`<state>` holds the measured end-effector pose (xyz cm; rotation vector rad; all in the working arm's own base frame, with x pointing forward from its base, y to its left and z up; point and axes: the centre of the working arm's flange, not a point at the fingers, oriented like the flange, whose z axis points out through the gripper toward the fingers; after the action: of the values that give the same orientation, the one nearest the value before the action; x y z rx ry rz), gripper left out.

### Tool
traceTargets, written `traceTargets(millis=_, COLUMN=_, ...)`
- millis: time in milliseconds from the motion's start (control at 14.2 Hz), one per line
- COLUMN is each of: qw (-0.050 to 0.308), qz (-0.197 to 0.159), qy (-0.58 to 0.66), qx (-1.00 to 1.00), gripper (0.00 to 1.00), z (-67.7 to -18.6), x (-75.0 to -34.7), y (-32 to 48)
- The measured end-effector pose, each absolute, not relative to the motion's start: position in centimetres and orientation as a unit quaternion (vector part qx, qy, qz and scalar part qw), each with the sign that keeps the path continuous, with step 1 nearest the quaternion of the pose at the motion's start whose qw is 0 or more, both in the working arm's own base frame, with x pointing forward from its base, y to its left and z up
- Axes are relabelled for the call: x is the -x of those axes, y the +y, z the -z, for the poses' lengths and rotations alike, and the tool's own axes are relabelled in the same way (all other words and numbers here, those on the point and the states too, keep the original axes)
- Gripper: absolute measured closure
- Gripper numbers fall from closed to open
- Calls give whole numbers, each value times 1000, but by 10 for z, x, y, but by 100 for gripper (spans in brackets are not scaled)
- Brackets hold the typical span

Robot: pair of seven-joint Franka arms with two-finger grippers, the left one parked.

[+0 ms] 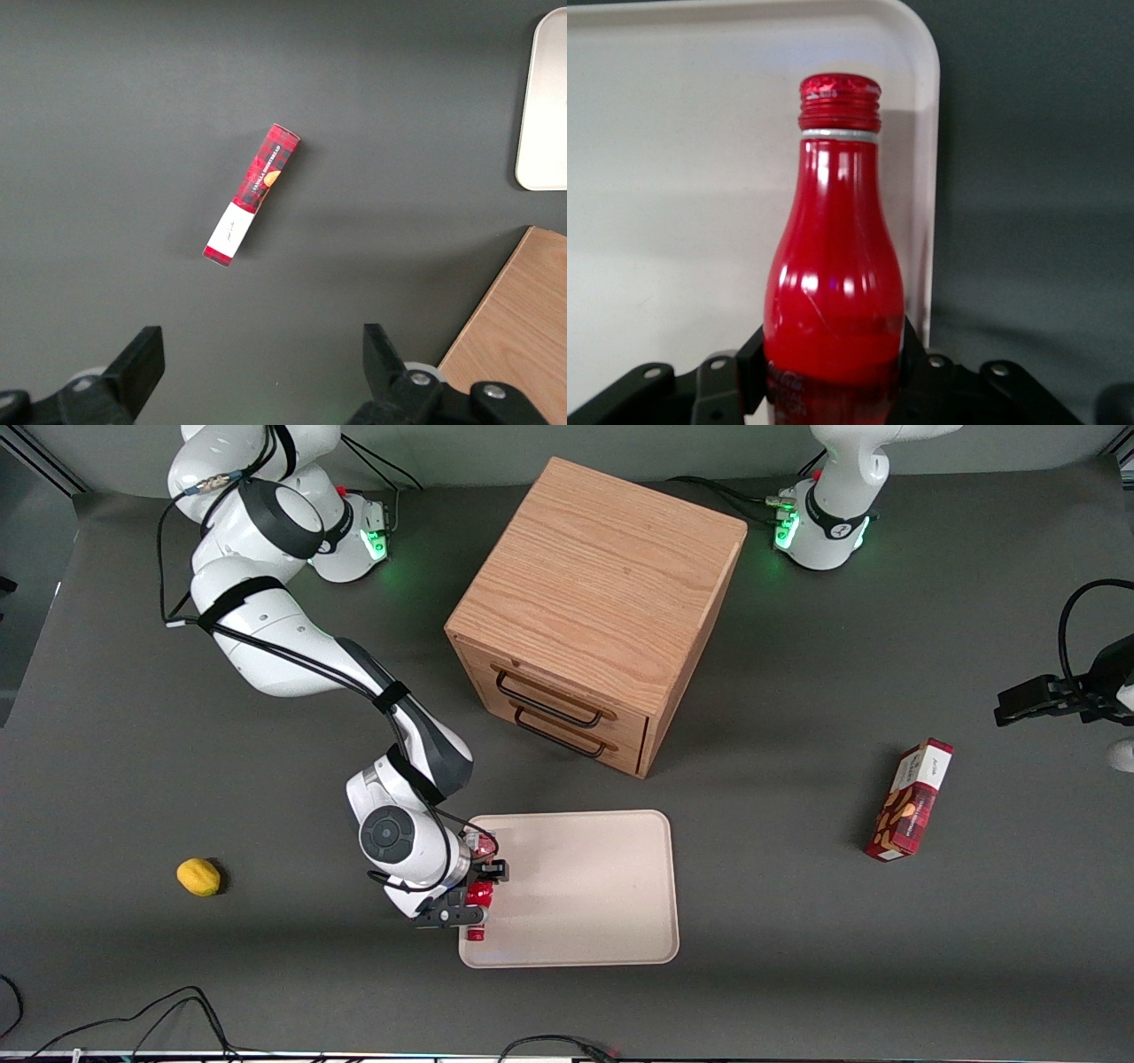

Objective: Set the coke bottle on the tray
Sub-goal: 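Lower the bottle onto the tray and open the right gripper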

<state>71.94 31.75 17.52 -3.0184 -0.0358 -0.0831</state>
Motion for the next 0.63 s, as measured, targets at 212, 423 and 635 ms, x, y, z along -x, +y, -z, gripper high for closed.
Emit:
traceTargets(millis=212, qw=61, qz=31, qy=-13, qx=998, gripper=45, z=-175, x=-721, y=318)
traceTargets(millis=423, qw=63, qz=39, qy=-16, qx=997, gripper=21, z=-177, x=-722, y=320)
traceTargets(millis=635, qw=61, qz=40, qy=-19, qx=997, gripper=0, z=-177, x=-721, y=323)
